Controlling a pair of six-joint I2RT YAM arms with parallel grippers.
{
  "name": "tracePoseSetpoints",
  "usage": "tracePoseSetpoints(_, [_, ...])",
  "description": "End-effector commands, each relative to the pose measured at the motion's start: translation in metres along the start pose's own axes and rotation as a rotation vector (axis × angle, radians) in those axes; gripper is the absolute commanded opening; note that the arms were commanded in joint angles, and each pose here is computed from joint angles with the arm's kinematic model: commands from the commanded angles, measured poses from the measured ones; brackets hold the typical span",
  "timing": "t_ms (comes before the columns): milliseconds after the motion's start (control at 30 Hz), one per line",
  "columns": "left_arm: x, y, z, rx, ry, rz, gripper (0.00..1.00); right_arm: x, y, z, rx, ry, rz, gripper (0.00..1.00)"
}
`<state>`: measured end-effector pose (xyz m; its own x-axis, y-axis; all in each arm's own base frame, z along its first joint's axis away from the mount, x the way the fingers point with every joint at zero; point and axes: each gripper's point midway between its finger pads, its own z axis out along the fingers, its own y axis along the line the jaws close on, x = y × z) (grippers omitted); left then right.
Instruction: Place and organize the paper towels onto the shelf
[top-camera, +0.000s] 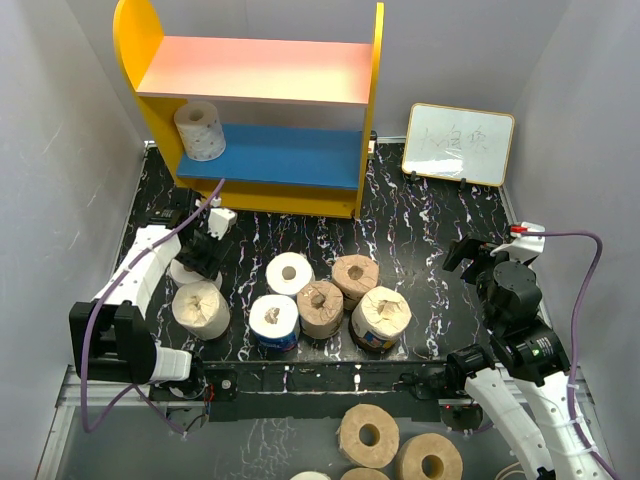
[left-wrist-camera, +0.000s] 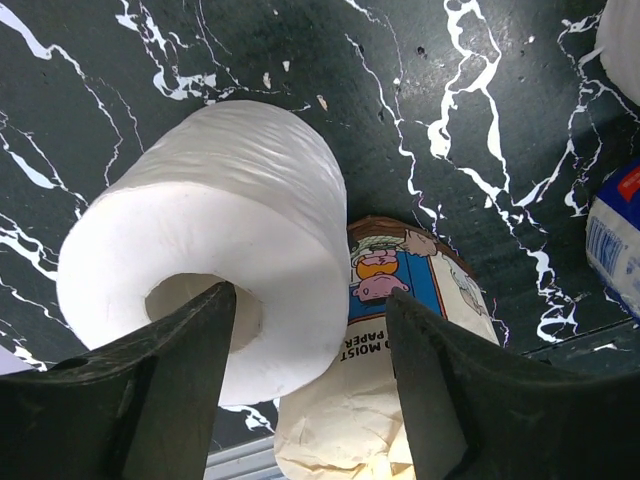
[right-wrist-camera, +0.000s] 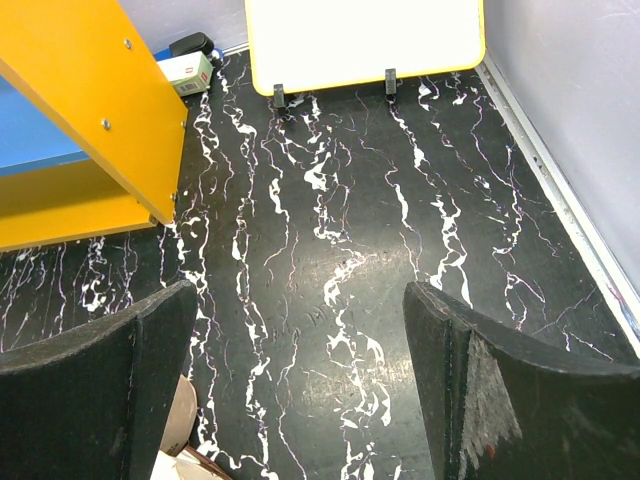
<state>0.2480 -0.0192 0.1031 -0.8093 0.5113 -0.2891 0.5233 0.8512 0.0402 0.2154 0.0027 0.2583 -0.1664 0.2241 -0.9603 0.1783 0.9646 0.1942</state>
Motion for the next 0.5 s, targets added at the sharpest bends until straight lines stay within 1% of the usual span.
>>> tracePoseSetpoints(0, [0.009, -0.003, 0.0, -0.002, 0.02, -0.004, 0.57, -0.013, 0.004, -0.001, -0.018, -0.053, 0.019, 0.83])
tracePoseSetpoints(100, [0.01, -0.004, 0.003, 0.003, 0.027, -0.01, 0.49, -0.014, 0.004, -0.001, -0.018, -0.055, 0.02, 0.83])
tracePoseSetpoints(167, [0.011, -0.005, 0.004, 0.005, 0.027, -0.012, 0.39, -0.014, 0.004, -0.001, -0.019, -0.055, 0.021, 0.83])
tracePoseSetpoints(233, [0.01, -0.005, 0.004, 0.009, 0.027, -0.009, 0.21, -0.014, 0.004, -0.002, -0.019, -0.057, 0.021, 0.83])
tracePoseSetpoints(267, [0.009, -0.005, 0.002, 0.008, 0.027, -0.004, 0.07, -0.014, 0.004, -0.001, -0.018, -0.057, 0.021, 0.83])
tracePoseSetpoints(300, [0.007, -0.004, -0.001, 0.006, 0.023, 0.004, 0.0, -0.015, 0.004, -0.002, -0.018, -0.059, 0.023, 0.83])
tracePoseSetpoints(400, [-0.01, 0.002, -0.021, -0.032, -0.023, 0.066, 0.0, -0.014, 0.004, -0.002, -0.019, -0.057, 0.022, 0.83])
tracePoseSetpoints(467, [-0.021, 0.003, -0.039, -0.045, -0.038, 0.142, 0.0, -0.014, 0.004, -0.001, -0.018, -0.056, 0.022, 0.83])
